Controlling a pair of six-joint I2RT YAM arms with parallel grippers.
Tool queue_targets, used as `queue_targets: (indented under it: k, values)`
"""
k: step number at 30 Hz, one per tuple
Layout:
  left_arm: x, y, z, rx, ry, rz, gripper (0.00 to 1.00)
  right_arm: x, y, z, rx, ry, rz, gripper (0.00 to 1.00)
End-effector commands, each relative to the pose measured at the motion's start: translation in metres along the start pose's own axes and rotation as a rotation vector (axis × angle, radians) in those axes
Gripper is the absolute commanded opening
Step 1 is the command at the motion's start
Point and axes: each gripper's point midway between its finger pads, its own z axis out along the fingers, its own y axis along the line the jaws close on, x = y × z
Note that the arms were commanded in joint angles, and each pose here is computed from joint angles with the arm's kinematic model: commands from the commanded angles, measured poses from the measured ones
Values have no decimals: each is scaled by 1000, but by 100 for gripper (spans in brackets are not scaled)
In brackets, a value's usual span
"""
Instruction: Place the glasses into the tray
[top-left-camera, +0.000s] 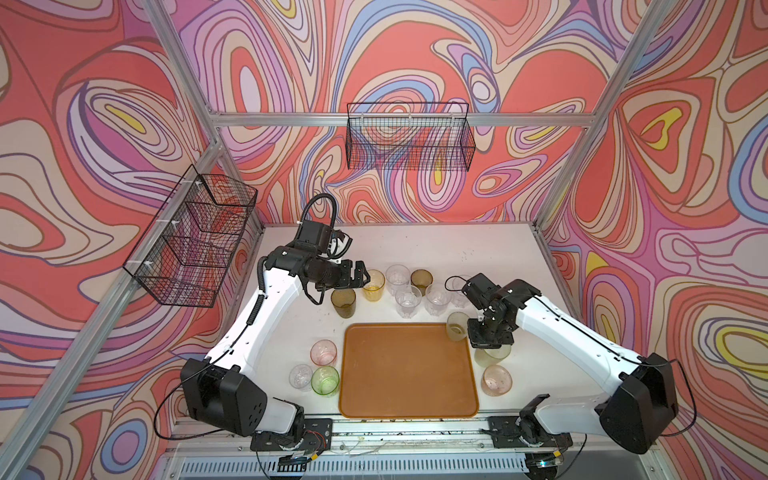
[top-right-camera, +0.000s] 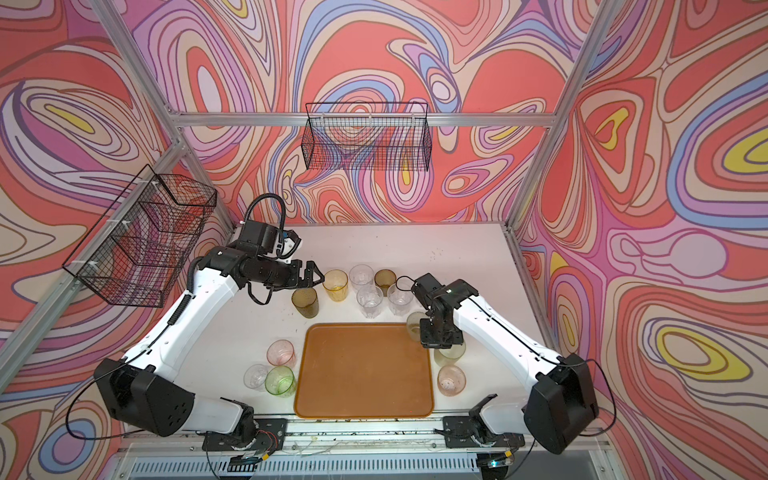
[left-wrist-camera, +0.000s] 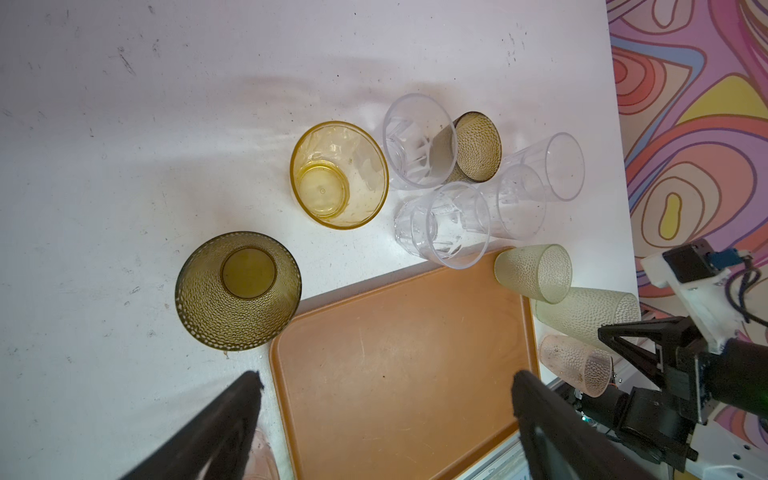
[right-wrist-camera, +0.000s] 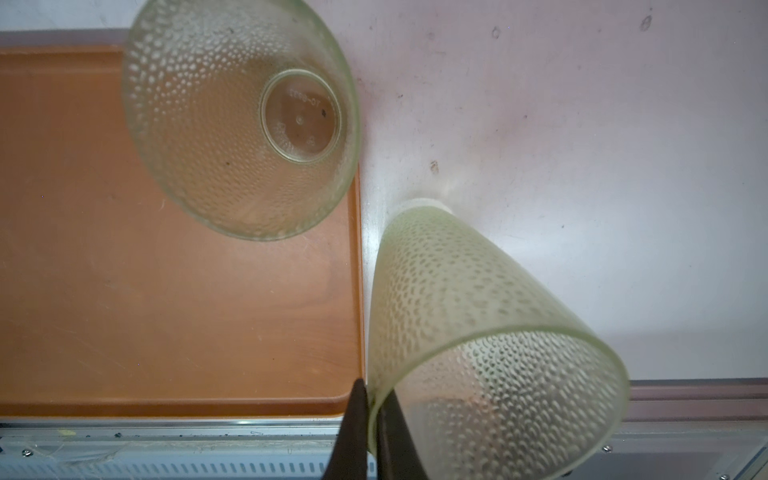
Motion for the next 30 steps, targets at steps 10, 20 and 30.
queue_targets:
  k: [10, 20, 30]
  values:
    - [6, 3, -3, -20, 0, 4, 97, -1, 9, -28, 15, -23, -28, 0]
    - [8, 2, -7, -19, -5, 21, 97, 7, 34, -33, 35, -17, -89, 0]
    - [8, 2, -6, -20, -4, 14, 97, 6, 57, -30, 14, -25, -120, 0]
